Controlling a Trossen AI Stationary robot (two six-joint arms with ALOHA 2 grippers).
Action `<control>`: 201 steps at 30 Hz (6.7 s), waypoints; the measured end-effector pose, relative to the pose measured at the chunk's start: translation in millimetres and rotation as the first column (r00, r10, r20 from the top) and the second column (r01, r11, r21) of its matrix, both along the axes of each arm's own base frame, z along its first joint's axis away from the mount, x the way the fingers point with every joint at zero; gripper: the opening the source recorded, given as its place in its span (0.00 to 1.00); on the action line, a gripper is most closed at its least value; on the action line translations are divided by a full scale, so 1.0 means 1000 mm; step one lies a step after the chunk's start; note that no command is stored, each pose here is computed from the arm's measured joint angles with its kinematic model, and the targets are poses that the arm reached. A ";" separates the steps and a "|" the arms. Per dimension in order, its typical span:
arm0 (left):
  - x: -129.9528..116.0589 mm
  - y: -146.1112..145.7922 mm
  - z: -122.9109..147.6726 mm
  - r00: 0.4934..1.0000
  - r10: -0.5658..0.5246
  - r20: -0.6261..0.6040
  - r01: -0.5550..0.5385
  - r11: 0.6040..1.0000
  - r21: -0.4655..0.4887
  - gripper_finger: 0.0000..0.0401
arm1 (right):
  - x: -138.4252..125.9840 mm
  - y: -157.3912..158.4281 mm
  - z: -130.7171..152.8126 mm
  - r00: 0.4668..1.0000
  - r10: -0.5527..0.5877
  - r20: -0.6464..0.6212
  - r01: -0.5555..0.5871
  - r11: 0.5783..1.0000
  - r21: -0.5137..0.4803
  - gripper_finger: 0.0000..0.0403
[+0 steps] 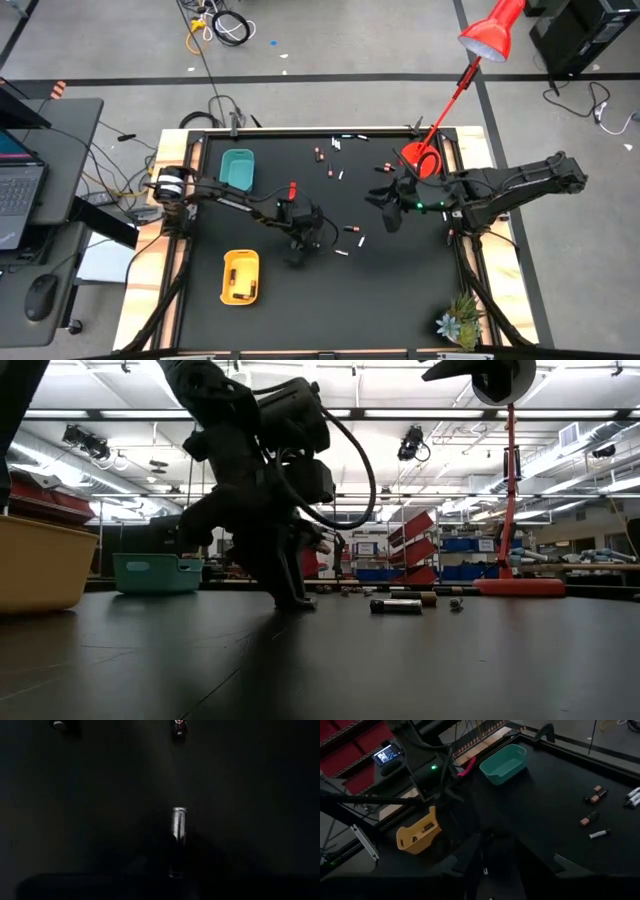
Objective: Sort batteries
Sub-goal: Put the white battery into the blue bin
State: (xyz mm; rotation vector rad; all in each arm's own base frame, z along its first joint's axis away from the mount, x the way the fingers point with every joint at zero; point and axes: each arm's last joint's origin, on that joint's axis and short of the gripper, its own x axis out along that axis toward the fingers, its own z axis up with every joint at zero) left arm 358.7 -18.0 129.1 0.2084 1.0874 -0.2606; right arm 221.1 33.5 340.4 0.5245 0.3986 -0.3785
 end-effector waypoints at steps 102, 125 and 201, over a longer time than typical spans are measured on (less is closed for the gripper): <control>0.069 -0.031 0.001 0.982 0.173 0.080 -0.166 0.983 -0.078 0.23 | 0.002 -0.006 0.004 1.000 -0.017 0.021 0.019 0.995 -0.093 0.32; 0.013 0.030 0.043 0.935 0.348 -0.068 -0.340 0.935 0.102 0.01 | 0.003 -0.007 0.004 0.999 -0.029 0.019 0.030 0.994 -0.108 0.32; -0.139 0.036 0.114 0.489 0.872 0.024 -0.831 0.474 -0.292 0.17 | 0.076 -0.007 -0.212 0.324 0.611 -0.723 -0.861 0.507 0.042 0.29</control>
